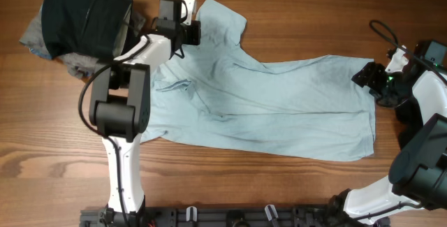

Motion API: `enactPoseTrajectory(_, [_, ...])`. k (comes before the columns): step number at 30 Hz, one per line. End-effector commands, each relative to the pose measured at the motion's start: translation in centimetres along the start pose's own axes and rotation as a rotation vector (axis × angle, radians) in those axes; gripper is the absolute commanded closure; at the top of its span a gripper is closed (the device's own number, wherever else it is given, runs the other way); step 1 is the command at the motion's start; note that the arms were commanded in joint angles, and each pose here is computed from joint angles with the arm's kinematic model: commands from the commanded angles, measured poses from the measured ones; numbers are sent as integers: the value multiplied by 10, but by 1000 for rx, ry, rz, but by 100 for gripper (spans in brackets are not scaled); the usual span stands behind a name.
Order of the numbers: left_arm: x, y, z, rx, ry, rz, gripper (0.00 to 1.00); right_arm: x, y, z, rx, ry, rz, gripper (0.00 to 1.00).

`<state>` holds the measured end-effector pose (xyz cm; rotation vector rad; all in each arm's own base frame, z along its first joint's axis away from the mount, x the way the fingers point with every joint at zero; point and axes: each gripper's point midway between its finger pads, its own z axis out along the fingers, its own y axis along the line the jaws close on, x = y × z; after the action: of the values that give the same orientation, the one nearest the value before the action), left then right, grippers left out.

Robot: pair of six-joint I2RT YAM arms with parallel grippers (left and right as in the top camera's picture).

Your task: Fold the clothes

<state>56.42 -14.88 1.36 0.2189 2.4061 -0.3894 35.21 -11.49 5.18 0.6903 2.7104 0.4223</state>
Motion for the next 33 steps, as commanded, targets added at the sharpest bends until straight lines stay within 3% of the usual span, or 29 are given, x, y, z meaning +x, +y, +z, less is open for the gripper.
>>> enactPoseTrajectory(1, [-54,-2,-64,4,-99,-33,96,-17,1,-12,32,-73,-53,27])
enactPoseTrajectory(7, [-43,2,-115,-26,4,-80,96,-41,0,-15,42,-169,-69,25])
enactPoseTrajectory(17, [64,8,-143,-106,449,-178,96,-69,-16,-19,141,-283,-38,19])
enactPoseTrajectory(22, [79,13,-152,-149,515,-183,96,-79,-26,8,140,-291,-39,20])
enactPoseTrajectory(27, [91,17,-160,-182,568,-185,96,-79,-28,39,98,-266,-42,28])
enactPoseTrajectory(31, [87,16,-157,-177,550,-183,58,-74,-22,59,81,-239,-60,29])
enactPoseTrajectory(33, [86,16,-158,-176,549,-183,56,-72,-18,67,77,-229,-71,29])
